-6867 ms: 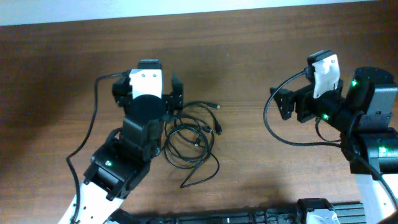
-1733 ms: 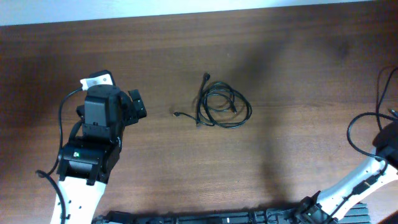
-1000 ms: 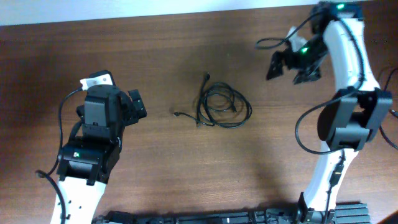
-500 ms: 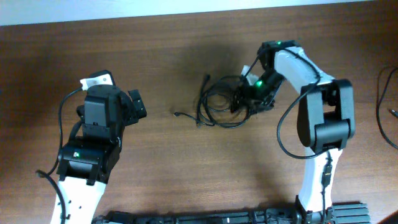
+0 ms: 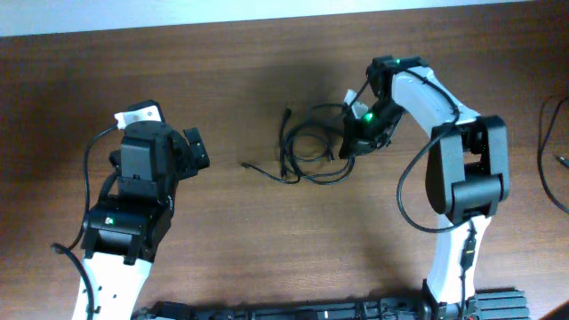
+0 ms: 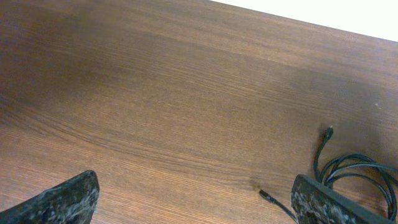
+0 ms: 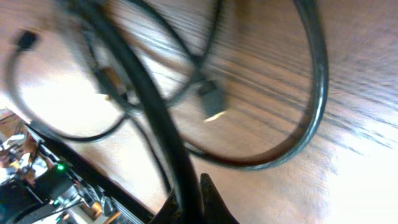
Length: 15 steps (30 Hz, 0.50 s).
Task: Untangle cables
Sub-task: 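Lift the cable with the right gripper and pull it to the upper right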
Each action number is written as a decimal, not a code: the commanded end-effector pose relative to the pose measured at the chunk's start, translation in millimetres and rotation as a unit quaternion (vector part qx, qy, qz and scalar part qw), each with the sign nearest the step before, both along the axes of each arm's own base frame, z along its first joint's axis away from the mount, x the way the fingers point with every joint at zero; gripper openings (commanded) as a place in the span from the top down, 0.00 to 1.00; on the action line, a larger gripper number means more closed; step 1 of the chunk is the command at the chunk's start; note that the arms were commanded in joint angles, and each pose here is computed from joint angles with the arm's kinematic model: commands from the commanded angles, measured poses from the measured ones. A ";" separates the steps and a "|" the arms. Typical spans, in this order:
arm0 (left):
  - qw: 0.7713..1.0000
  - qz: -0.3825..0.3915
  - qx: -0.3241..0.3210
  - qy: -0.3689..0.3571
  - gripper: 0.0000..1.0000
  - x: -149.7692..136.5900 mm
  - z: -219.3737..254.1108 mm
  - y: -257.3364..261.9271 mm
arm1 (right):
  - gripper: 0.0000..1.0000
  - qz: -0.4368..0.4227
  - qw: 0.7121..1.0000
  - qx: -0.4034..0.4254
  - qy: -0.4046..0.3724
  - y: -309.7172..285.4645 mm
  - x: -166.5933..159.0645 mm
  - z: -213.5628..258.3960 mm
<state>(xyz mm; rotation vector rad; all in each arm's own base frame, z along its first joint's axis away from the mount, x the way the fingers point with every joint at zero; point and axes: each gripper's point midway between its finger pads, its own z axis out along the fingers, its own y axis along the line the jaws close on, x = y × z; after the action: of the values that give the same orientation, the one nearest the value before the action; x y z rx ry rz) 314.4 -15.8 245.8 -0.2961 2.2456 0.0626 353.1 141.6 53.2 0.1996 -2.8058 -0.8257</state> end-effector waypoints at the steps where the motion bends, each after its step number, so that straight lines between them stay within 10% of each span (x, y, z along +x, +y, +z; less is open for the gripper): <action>1: 1.000 0.004 -0.006 -0.008 0.01 -0.3 4.7 0.8 | 0.96 0.002 0.992 0.023 -0.124 7.6 29.5 88.6; 15: 1.000 0.004 -0.006 -0.008 0.01 -0.3 4.7 0.8 | 0.96 0.021 0.841 0.090 -0.533 24.6 31.8 393.0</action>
<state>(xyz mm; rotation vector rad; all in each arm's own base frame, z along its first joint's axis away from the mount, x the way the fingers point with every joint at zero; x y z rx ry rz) 314.3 -15.7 245.6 -0.2962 2.2465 0.0635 413.7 159.0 371.9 0.8149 -3.5563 -1.1286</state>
